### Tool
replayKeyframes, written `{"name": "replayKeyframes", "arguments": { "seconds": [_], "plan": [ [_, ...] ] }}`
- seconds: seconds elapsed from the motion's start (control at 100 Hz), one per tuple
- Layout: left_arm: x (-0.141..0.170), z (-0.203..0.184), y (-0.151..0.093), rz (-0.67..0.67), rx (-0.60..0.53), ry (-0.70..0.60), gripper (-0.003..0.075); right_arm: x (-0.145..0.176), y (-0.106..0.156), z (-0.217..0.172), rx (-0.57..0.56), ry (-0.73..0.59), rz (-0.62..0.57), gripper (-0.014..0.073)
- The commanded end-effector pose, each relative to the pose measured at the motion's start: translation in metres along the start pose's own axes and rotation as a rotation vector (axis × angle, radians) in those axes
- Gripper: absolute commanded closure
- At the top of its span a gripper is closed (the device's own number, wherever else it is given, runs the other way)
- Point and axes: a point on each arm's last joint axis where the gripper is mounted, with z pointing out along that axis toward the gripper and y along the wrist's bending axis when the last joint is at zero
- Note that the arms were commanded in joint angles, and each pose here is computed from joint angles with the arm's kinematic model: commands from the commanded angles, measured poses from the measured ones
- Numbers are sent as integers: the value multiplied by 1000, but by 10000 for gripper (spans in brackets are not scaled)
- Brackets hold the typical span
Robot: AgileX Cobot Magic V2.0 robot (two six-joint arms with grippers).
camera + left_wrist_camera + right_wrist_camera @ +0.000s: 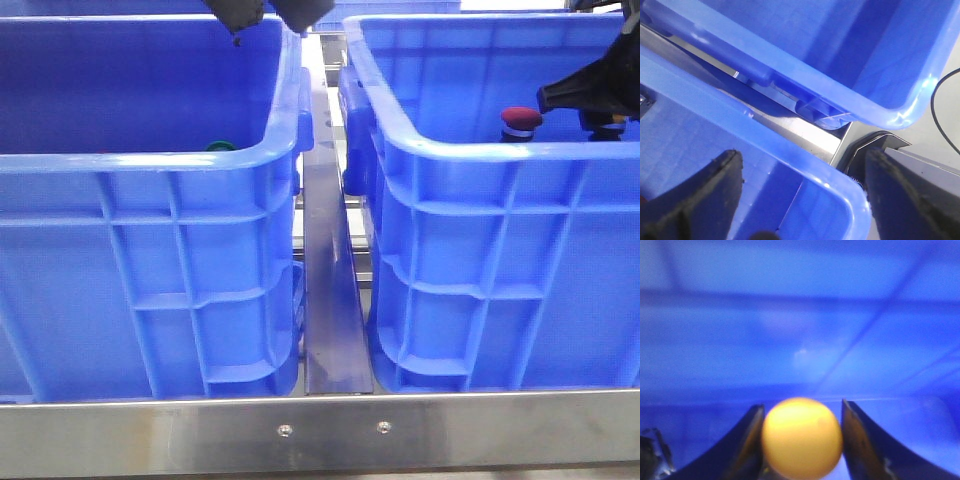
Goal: Pick red and yellow buttons and place in box
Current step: 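Place the yellow button beside the red one and open the right gripper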
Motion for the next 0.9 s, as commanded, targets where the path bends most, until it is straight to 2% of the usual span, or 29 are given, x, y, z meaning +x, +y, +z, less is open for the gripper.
{"name": "replayKeyframes", "arguments": {
  "seconds": [0.0, 0.07, 0.22, 0.42, 0.52, 0.62, 0.76, 0.82, 0.89],
  "plan": [
    [-7, -23, -6, 4, 4, -102, 238, -20, -9, -10, 38, -72, -11, 106],
    [-7, -23, -6, 4, 4, -102, 238, -22, -11, -12, 53, -81, -8, 77],
    [-7, -23, -7, -3, 8, -103, 238, -32, -19, -24, 93, -121, 17, 77],
    [-7, -23, -6, -26, 6, -105, 239, -52, -35, -59, 127, -154, 67, 78],
    [-6, -24, 3, -82, -48, -108, 266, -55, -43, -79, 129, -145, 65, 88],
    [-4, -26, 17, -157, -212, -97, 341, -56, -49, -99, 115, -135, 87, 204],
    [0, -29, 31, -235, -367, -82, 519, -54, -57, -126, 97, -122, 158, 513],
    [1, -30, 35, -253, -410, -85, 630, -53, -61, -140, 91, -146, 161, 656],
    [2, -30, 38, -250, -443, -90, 725, -51, -63, -153, 72, -170, 166, 657]
  ]
}}
